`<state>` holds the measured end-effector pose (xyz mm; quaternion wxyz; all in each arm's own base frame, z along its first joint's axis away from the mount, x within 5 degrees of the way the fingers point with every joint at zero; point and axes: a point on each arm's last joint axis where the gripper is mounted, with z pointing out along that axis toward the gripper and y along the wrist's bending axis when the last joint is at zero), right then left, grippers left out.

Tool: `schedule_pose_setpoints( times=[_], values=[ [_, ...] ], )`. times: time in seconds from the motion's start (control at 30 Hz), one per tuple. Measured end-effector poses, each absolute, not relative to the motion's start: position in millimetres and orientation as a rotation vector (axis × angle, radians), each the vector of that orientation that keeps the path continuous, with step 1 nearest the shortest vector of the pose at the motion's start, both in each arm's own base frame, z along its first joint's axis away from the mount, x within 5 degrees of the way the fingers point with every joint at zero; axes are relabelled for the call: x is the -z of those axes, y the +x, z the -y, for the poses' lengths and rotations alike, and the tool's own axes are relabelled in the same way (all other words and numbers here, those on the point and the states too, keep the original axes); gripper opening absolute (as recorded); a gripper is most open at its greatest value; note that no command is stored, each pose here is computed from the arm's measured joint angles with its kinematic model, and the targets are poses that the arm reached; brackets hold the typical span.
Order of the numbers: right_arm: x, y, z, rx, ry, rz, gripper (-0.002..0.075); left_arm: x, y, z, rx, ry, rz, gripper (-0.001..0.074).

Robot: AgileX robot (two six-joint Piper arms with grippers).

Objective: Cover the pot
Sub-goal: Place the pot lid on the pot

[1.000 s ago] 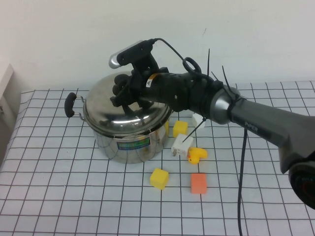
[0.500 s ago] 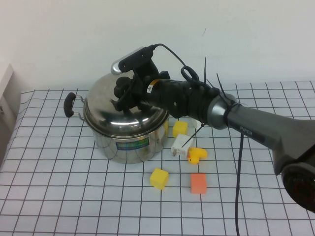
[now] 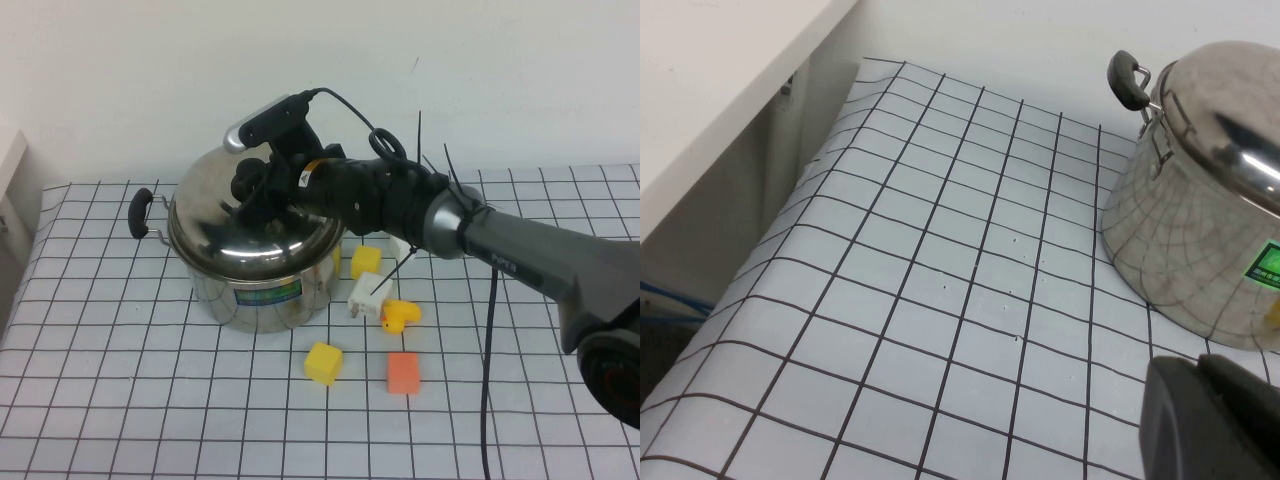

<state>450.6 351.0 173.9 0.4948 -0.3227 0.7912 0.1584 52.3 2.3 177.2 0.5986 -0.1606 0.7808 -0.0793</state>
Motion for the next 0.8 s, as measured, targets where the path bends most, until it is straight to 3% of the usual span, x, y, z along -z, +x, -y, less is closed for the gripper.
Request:
schedule_pose_setpoints(
  times=[0.8],
  values=[
    [-189.5, 446.9, -349.7, -0.390, -0.805, -1.938, 0.0344, -177.2, 52.3, -2.3, 0.184, -0.373, -1.811, -0.0003]
  ],
)
